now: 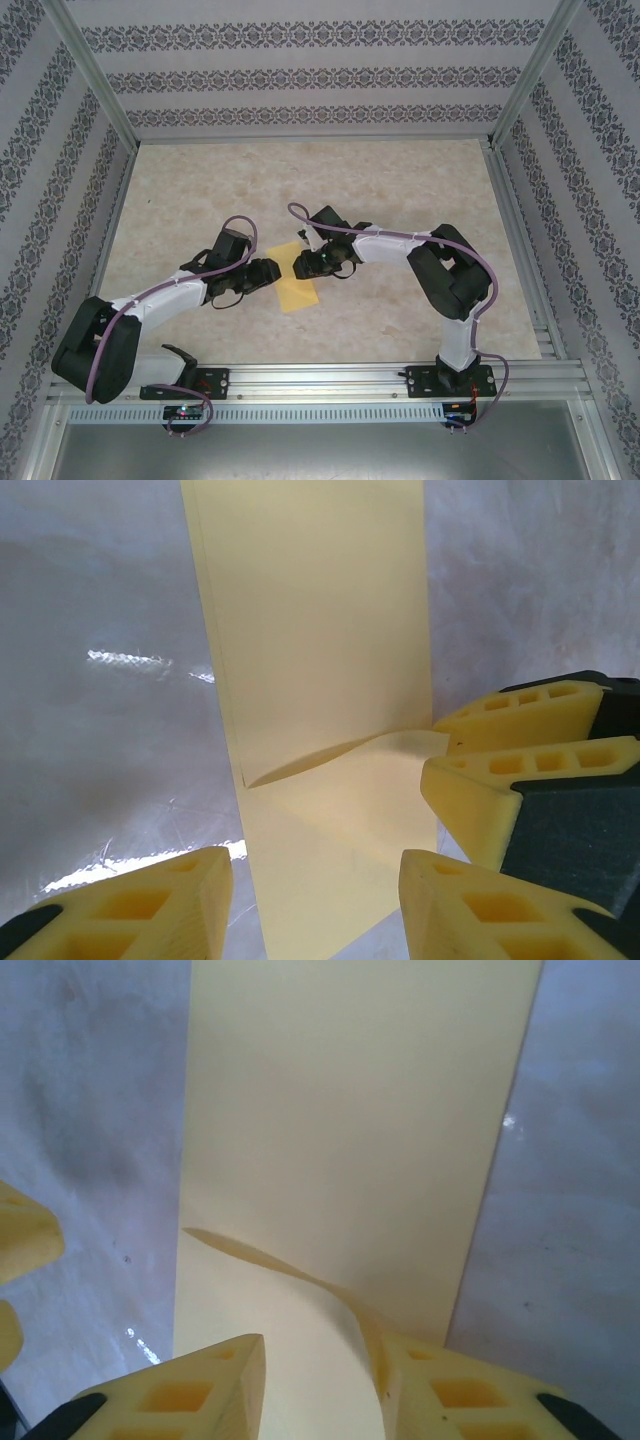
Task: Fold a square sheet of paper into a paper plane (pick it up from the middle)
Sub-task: Turn over the paper at the center of the table.
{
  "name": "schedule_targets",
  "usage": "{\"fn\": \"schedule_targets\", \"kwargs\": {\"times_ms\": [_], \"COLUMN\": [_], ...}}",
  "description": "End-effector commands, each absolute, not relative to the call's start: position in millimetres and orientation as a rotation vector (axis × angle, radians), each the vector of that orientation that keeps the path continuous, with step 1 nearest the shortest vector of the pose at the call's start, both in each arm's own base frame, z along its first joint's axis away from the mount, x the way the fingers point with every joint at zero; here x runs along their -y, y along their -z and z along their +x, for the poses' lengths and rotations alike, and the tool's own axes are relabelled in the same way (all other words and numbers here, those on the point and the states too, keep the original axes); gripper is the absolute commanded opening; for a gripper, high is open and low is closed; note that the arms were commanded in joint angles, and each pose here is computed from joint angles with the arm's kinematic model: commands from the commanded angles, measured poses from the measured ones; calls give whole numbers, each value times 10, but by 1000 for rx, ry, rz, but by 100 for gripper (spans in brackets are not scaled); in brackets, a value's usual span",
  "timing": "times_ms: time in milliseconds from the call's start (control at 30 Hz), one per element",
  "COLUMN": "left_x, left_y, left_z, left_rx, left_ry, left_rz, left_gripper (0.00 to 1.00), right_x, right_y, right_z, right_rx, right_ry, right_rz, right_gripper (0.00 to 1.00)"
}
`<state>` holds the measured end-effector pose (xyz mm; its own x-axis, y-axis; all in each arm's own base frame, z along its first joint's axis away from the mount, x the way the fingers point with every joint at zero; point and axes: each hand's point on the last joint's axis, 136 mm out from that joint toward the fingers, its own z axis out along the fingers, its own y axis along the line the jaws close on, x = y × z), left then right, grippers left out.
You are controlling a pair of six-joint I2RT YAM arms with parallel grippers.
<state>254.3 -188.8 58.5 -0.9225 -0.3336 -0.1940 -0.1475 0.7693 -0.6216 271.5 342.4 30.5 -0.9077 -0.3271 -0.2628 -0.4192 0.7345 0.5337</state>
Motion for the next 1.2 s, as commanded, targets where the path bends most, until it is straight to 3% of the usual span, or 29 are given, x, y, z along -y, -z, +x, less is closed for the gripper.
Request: {"fn": "schedule_targets", "kwargs": {"times_ms": [0,167,333,867,1033,1167], "left_x": [1929,2019,2146,2490,2537,2522], "left_y": [-606,-600,-595,-516,-468,-456], "left_z": [2582,2565,2551,2664,2712,2749], "left_rx": [-2643,-2637,-2631,-2634,-2626,-2619], "left_ry": [960,1020,1089,1173,1186,1160], "left_rz": [-383,-369,-341,-284,-311,-335], "left_gripper": [49,49,50,50,42,32], "right_x": [-3441,-3366,-3322,-3283,-3285,-3251], "right_y": [-309,-315,-343,-363,-397,-497], "right_z": [2751,2835,2903,2919,2907,2927], "right_rx": [-2765,-2752,-2730,-2726,-2719,-2695], "right_ry": [-942,-923,-929,-950,-960,-950], "right_rz": [-623,-556,-503,-469,-473,-457], "right_gripper": [27,13,9,10,14,24]}}
